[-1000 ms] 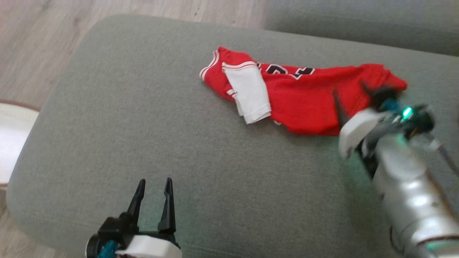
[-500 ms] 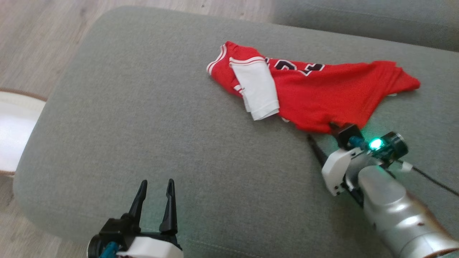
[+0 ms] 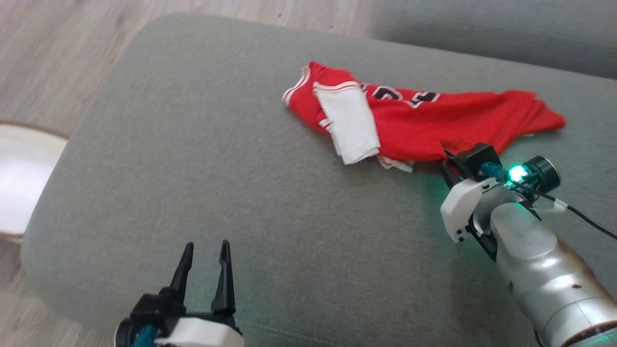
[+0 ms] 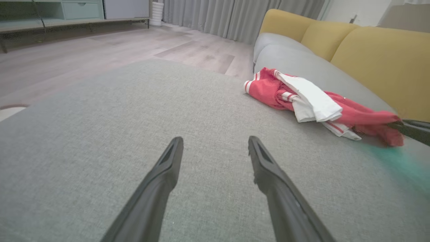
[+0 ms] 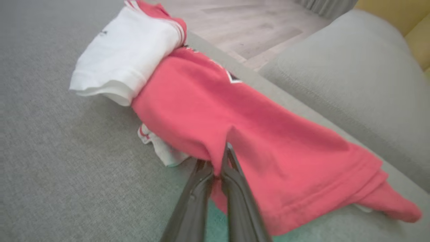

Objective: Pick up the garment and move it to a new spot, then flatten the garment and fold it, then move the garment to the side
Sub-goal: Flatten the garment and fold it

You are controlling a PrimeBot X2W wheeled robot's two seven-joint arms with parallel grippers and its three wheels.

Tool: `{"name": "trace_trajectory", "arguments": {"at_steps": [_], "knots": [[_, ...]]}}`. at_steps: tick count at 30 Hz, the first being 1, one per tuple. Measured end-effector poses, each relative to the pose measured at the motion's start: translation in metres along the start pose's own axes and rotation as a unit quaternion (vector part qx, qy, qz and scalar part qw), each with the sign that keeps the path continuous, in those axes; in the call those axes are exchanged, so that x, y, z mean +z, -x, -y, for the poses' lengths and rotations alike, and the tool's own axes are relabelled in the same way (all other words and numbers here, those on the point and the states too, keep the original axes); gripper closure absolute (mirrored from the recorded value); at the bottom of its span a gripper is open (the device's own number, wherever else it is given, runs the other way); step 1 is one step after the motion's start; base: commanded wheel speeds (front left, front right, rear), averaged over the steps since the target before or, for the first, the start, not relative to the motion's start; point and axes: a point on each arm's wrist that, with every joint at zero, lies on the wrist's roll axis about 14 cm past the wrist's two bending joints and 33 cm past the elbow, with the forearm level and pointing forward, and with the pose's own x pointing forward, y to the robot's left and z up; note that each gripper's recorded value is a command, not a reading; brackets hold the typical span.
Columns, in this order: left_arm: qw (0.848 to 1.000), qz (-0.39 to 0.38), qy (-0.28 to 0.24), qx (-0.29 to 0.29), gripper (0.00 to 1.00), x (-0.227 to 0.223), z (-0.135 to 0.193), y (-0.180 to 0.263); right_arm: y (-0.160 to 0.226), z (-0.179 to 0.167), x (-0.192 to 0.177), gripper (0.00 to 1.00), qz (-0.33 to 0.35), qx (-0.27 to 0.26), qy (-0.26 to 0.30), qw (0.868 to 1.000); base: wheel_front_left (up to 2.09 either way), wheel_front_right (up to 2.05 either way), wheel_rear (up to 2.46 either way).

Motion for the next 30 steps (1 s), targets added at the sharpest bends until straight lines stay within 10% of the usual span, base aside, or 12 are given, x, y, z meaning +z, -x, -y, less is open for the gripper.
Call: {"name": "trace_trajectory", "arguments": {"at_steps": [14, 24, 26, 30], "knots": [[0.997, 0.001, -0.006, -0.081, 0.00, -0.006, 0.043, 0.015, 0.106, 0.030, -0.030, 1.00, -0.037, -0.049, 0.035, 0.997, 0.00, 0.00, 0.00], [0.996, -0.015, -0.005, -0.083, 0.00, -0.012, 0.046, 0.013, 0.138, 0.008, -0.049, 1.00, -0.122, 0.013, 0.026, 0.992, 0.00, 0.00, 0.00], [0.997, -0.019, -0.005, -0.072, 0.00, -0.013, 0.040, 0.011, 0.124, 0.010, -0.041, 0.00, -0.111, 0.013, 0.026, 0.993, 0.00, 0.00, 0.00], [0.998, -0.018, -0.006, -0.062, 0.00, -0.012, 0.034, 0.007, 0.104, 0.004, -0.025, 0.00, -0.079, 0.015, 0.017, 0.997, 0.00, 0.00, 0.00]]}}
